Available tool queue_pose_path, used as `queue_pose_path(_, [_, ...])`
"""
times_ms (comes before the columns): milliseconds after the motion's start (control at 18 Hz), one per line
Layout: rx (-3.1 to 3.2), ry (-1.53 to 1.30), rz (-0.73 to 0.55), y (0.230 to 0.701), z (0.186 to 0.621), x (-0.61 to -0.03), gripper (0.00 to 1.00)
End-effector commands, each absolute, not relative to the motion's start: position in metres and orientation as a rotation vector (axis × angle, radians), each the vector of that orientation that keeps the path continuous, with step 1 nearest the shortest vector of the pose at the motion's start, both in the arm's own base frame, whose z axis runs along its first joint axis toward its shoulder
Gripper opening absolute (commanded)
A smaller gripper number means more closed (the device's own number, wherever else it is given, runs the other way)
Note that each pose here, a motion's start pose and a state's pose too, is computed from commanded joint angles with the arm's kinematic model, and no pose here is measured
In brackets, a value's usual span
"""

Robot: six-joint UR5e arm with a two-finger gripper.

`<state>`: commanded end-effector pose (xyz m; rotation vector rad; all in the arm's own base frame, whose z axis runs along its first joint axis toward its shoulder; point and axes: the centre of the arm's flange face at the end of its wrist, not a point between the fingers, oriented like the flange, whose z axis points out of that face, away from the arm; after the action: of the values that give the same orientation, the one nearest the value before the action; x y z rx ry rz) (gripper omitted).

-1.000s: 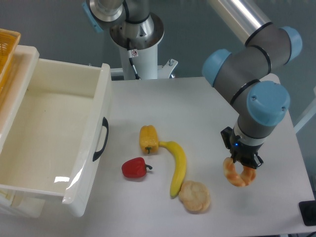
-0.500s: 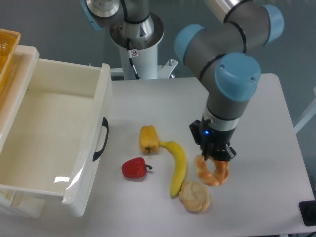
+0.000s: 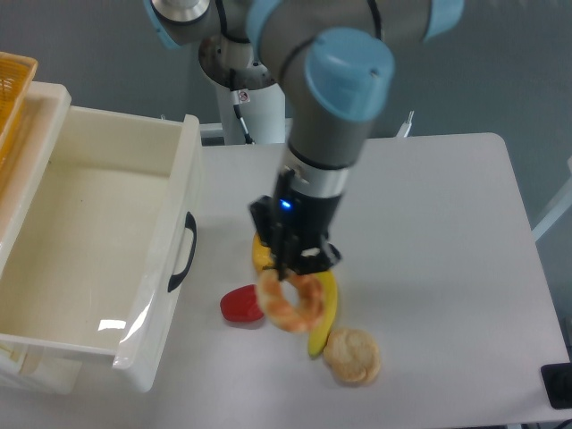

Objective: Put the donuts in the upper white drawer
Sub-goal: 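Carry the donut over the peppers toward the open white drawer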

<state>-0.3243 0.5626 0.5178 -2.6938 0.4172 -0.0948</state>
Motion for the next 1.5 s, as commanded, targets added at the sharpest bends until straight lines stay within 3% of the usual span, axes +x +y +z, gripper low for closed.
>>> queue_pose_path(1111, [-2.651,0.701,-0.218,0.58,0.507,-0.177,0.0])
queue_pose_path(1389, [-2.655,0.724,-0.237,0.581,0.5,-0.165,0.14])
queue_pose_path(1500, [-2.651,0.726,-0.233,0.58,0.501,-0.163,0.25])
